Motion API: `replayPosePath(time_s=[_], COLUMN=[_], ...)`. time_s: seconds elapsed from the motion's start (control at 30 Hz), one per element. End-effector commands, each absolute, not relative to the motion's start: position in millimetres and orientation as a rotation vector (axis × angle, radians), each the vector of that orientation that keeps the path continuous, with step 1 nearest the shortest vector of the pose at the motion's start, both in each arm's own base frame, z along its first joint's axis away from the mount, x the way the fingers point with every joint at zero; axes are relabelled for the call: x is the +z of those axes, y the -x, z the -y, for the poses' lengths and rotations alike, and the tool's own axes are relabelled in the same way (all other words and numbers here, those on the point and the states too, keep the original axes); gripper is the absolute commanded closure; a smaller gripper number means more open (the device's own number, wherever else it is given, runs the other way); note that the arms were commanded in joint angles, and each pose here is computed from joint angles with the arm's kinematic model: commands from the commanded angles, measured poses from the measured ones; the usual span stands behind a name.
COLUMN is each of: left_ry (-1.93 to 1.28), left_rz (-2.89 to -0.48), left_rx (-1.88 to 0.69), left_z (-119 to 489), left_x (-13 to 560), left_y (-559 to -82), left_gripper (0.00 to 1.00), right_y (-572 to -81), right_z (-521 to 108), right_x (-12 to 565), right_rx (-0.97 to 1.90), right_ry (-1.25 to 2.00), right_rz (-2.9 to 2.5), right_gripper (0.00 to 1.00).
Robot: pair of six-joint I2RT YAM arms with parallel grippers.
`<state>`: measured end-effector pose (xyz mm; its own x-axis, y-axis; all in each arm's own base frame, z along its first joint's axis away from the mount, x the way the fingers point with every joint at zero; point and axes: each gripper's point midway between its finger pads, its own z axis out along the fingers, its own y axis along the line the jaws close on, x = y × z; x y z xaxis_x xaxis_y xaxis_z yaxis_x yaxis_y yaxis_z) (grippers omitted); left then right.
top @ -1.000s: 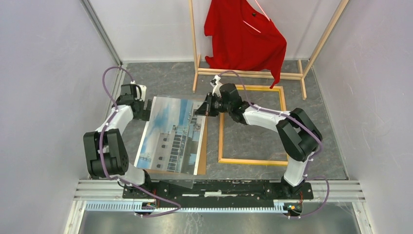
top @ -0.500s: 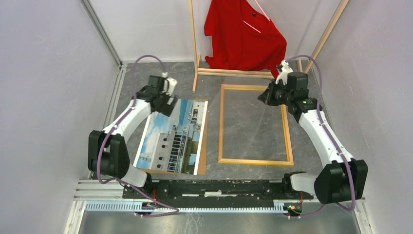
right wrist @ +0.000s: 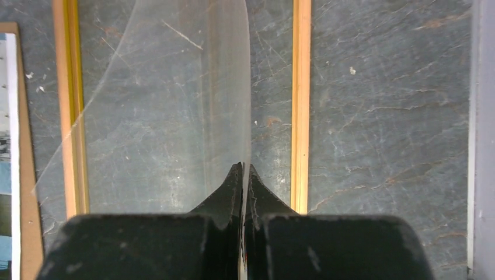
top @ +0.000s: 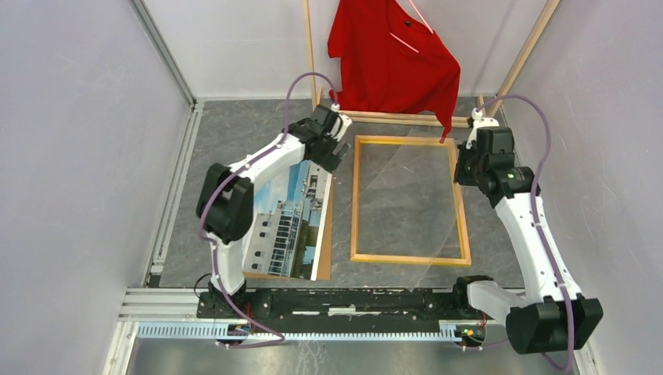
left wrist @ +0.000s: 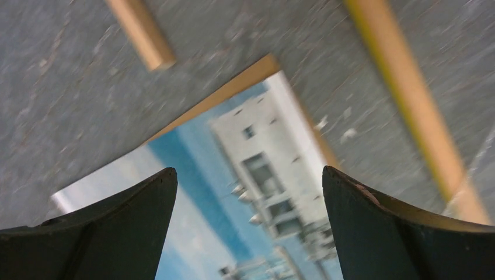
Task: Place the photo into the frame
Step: Move the photo frame to the center of the board.
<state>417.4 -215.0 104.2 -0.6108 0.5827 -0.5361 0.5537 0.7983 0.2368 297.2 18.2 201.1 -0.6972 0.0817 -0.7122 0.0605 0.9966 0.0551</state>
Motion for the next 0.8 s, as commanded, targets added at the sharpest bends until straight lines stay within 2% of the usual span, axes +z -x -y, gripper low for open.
replayPosePath(time_s=[0.0, 0.43, 0.6, 0.77], left_ry=[-0.725, -0.761, -0.799, -0.848], left_rz=[-2.395, -2.496, -2.527, -2.494], left_rx=[-0.109, -0.323, -0.289, -0.077], left_z=[272, 339, 337, 313], left_x=[102, 42, 21, 11], left_y=[-423, -410, -404, -409], left_gripper=[0.0, 0.02, 0.13, 0.35], right_y=[-287, -280, -282, -284], right_z=[-9, -11, -19, -33], right_x=[238, 212, 211, 203], right_rx=[0.002, 0.009, 0.061, 0.158], right_ry=[-0.098, -0.062, -0.043, -0.026], right_rz=[-2.265, -2.342, -2.342, -2.347], right_gripper=[1.0, 1.0, 1.0, 1.0])
